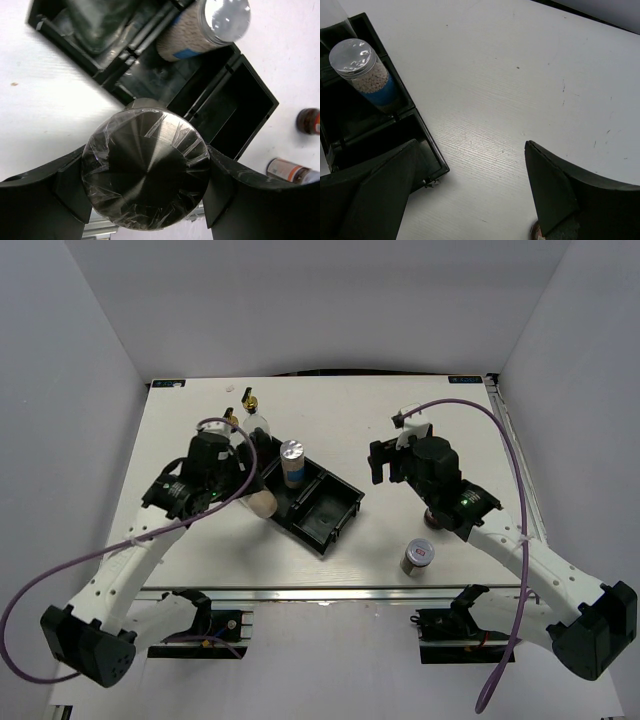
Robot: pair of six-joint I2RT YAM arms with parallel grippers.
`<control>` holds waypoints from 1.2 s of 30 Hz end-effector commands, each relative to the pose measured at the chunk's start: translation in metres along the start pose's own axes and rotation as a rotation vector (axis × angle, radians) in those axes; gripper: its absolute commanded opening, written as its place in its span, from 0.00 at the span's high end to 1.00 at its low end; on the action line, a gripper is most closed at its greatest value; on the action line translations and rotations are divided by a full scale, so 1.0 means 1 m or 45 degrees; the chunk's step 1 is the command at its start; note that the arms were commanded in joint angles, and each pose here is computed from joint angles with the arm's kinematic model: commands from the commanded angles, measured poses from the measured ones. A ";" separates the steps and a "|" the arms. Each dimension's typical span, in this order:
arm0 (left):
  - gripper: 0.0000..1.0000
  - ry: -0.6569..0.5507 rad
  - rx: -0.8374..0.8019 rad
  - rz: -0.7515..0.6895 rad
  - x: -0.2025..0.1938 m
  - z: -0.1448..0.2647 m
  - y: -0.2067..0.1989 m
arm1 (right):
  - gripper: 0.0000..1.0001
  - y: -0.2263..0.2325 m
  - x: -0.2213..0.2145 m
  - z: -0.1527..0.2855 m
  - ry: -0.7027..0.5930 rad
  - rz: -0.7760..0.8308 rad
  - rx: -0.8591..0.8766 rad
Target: Organize the condiment bottles
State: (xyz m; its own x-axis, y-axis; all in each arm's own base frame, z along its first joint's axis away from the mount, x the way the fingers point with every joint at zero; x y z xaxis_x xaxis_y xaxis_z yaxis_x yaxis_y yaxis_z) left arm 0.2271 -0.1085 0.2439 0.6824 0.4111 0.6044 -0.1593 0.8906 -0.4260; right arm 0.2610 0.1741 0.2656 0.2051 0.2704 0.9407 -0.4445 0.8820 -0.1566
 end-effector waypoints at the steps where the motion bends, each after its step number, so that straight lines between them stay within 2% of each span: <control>1: 1.00 -0.196 -0.073 -0.002 0.026 0.002 -0.035 | 0.11 -0.008 0.009 0.004 -0.045 -0.009 -0.050; 6: 1.00 -0.181 0.007 -0.094 0.027 -0.024 -0.052 | 0.11 -0.009 0.007 0.006 -0.042 -0.009 -0.059; 11: 1.00 -0.242 0.024 -0.100 0.041 -0.038 -0.063 | 0.10 -0.013 0.004 0.006 -0.033 -0.008 -0.089; 14: 1.00 -0.217 0.007 -0.119 0.039 -0.050 -0.068 | 0.11 -0.016 0.003 0.007 -0.031 -0.008 -0.109; 20: 0.98 -0.136 0.099 -0.155 0.021 -0.079 -0.057 | 0.11 -0.022 -0.003 0.007 -0.005 -0.020 -0.174; 27: 0.75 -0.144 0.206 -0.175 0.015 -0.094 -0.044 | 0.11 -0.028 -0.016 0.007 0.067 -0.031 -0.257; 28: 0.67 -0.129 0.196 -0.182 0.012 -0.098 -0.044 | 0.11 -0.029 -0.018 0.007 0.073 -0.037 -0.270; 31: 0.60 -0.108 0.180 -0.187 0.008 -0.104 -0.044 | 0.10 -0.033 -0.023 0.010 0.094 -0.041 -0.312; 32: 0.51 -0.101 0.184 -0.193 0.006 -0.105 -0.043 | 0.11 -0.033 -0.027 0.010 0.111 -0.048 -0.320; 34: 0.49 -0.096 0.195 -0.197 0.003 -0.108 -0.041 | 0.11 -0.036 -0.036 0.014 0.169 -0.050 -0.358; 36: 0.40 -0.095 0.203 -0.202 0.002 -0.109 -0.038 | 0.10 -0.037 -0.040 0.018 0.198 -0.076 -0.380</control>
State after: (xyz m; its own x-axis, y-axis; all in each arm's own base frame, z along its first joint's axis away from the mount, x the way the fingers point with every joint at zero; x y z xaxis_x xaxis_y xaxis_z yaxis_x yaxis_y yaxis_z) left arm 0.3028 -0.1644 0.1762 0.7139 0.2561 0.6517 -0.1679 0.9662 -0.1958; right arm 0.2580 0.1366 0.2396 0.3315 0.2896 0.8979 -0.2418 0.9460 -0.2159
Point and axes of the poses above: each gripper's point midway between its finger pads, its own z axis back along the fingers, its own y axis along the line the jaws close on, x = y × z, the point moved 5 cm from there along z, back along the fingers, and after that the axes turned 8 degrees about z, right-handed, at the moved point
